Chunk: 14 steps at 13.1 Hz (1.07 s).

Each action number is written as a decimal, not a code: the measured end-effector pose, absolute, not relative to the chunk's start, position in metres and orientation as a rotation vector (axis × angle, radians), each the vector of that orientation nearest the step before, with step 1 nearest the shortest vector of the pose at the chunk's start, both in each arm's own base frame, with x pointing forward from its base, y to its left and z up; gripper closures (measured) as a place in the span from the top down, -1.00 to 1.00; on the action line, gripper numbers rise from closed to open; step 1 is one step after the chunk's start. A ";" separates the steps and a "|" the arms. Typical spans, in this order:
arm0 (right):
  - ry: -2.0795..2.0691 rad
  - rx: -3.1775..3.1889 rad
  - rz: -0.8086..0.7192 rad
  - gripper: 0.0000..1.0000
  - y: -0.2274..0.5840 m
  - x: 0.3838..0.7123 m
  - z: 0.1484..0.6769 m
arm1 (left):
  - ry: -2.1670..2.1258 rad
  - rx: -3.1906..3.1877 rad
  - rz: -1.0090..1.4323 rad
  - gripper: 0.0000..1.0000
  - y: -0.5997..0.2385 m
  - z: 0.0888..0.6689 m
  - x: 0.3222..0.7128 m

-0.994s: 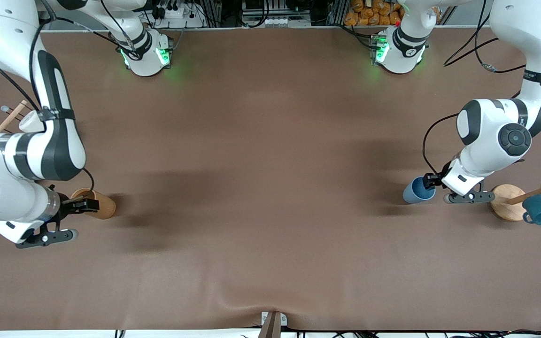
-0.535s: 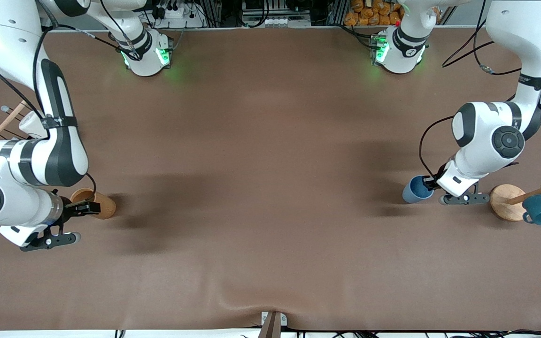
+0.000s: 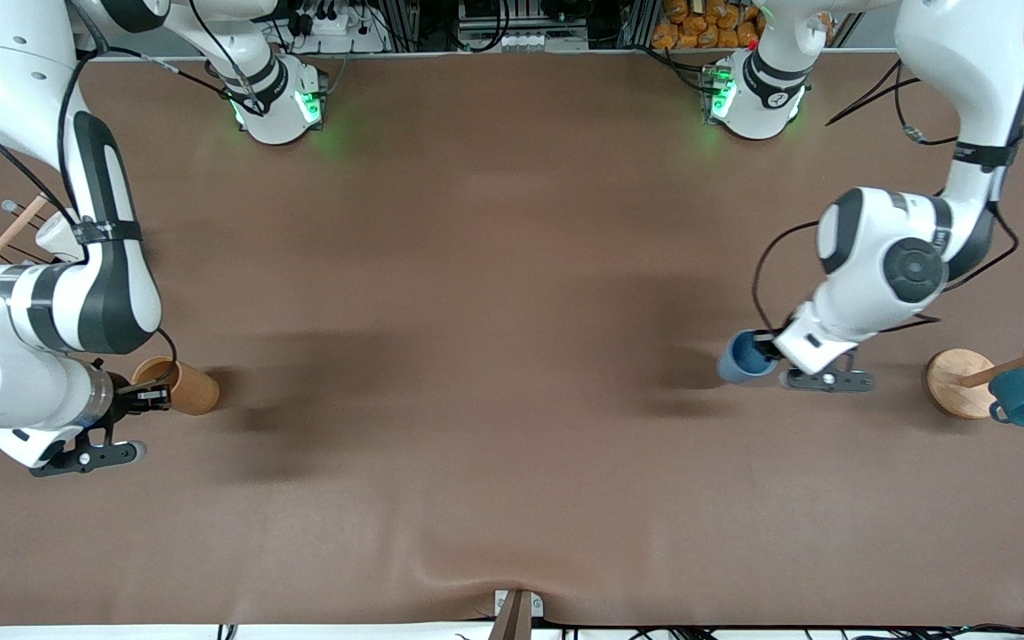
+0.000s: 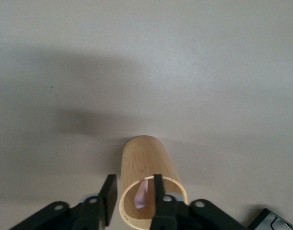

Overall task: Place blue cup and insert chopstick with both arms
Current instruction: 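Carry the blue cup to the table middle while the right gripper lifts the chopstick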

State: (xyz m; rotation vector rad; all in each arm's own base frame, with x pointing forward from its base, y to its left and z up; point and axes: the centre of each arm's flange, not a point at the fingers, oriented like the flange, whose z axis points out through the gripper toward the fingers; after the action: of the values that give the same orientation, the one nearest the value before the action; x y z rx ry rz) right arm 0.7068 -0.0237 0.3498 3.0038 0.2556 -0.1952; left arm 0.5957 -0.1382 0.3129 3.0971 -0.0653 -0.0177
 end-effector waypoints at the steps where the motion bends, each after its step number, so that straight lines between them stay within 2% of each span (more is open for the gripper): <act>1: 0.251 3.004 -0.196 -0.37 -0.026 0.707 0.350 | -0.043 3.092 -0.017 -0.90 -0.166 0.322 0.593; 6: 0.247 3.005 -0.197 -0.38 -0.028 0.707 0.349 | -0.090 3.076 -0.013 -0.90 -0.313 0.339 0.553; 7: 0.246 3.005 -0.198 -0.48 -0.028 0.707 0.350 | -0.093 3.075 -0.028 -0.90 -0.341 0.333 0.541; 8: 0.244 3.005 -0.197 -0.74 -0.029 0.707 0.350 | -0.087 3.075 -0.047 -0.90 -0.369 0.325 0.529; 9: 0.241 3.005 -0.196 -0.81 -0.030 0.707 0.350 | -0.061 3.076 -0.066 -0.90 -0.395 0.316 0.517; 14: 0.236 3.005 -0.235 -0.81 -0.031 0.705 0.354 | 0.059 3.073 -0.123 -0.89 -0.491 0.282 0.470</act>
State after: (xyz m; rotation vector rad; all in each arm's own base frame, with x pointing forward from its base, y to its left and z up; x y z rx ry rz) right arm 0.7045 -0.0306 0.3540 3.0052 0.2362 -0.2351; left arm 0.4702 -0.4907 0.2823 3.0725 0.0592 -0.1227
